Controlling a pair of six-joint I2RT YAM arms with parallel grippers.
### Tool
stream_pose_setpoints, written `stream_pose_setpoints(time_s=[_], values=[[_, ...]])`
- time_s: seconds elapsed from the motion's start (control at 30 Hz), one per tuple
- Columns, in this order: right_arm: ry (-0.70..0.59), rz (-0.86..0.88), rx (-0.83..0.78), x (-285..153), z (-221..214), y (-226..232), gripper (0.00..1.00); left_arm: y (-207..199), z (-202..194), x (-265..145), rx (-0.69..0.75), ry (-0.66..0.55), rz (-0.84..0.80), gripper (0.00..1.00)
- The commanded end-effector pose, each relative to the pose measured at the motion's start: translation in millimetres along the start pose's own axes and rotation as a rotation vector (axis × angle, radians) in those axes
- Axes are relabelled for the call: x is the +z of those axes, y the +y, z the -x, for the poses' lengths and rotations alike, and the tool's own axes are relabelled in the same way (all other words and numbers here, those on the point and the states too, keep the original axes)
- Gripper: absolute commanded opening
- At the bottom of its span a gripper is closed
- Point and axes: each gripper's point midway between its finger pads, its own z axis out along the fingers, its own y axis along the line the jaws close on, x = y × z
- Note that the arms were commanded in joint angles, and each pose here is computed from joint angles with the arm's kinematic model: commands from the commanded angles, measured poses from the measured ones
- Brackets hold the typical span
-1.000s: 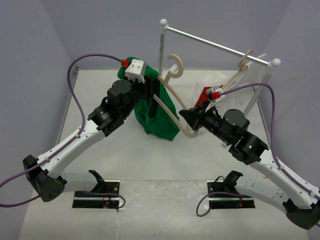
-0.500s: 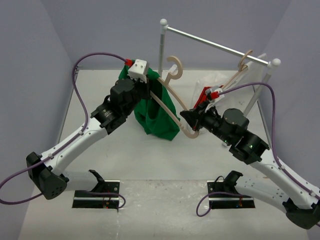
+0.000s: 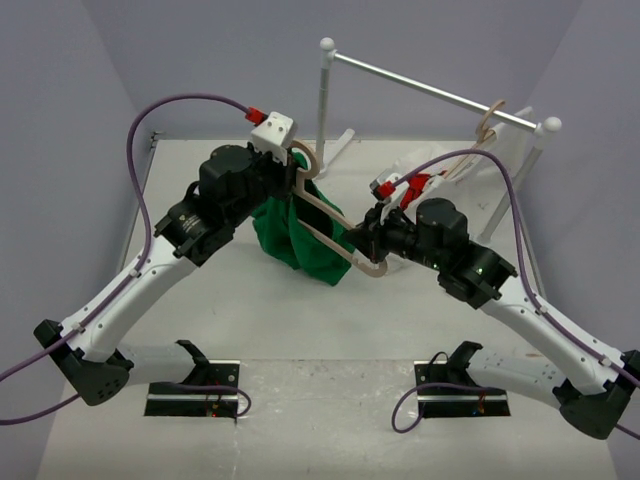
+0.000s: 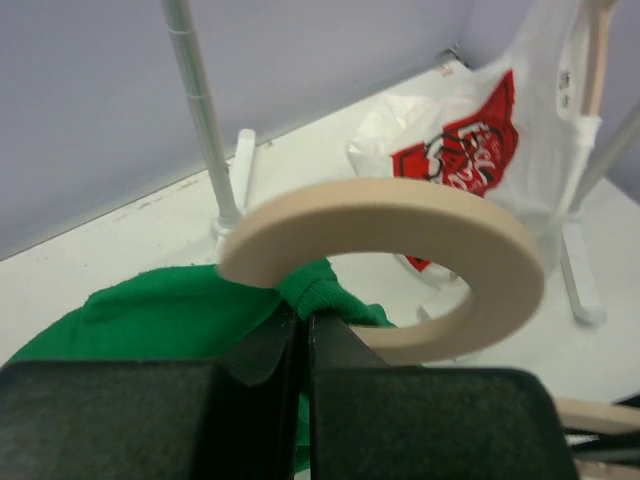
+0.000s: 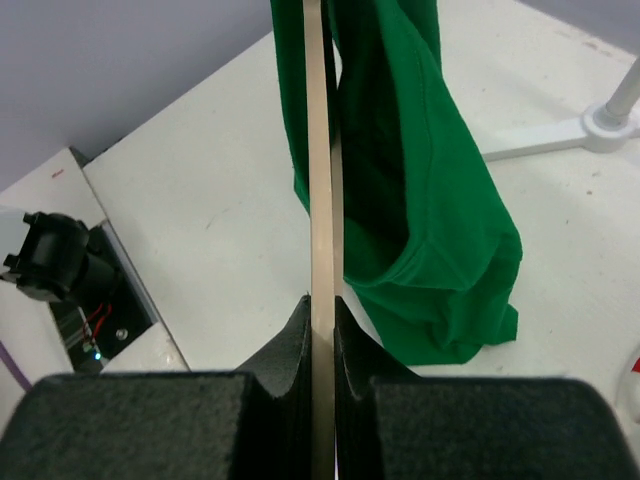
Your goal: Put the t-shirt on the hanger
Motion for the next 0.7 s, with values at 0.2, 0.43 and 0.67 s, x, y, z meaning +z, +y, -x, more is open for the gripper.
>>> stream_pose_setpoints(time_s=[0.2,0.43,0.67], values=[[-0.331,-0.034,0.081,-4,65,-6,0.00,-16,-32,-22,0.068,0.155,-0.133,0.00],[-0.413,-0.069,0.126,-12,56,-28,0.00,-4,-4,-38,0.064,0.109,-0.071,0.11],[-0.455,-0.009,0.100,-17,50,-31,0.00,-14,60,-53,0.065,-0.050,-0.132,0.94]])
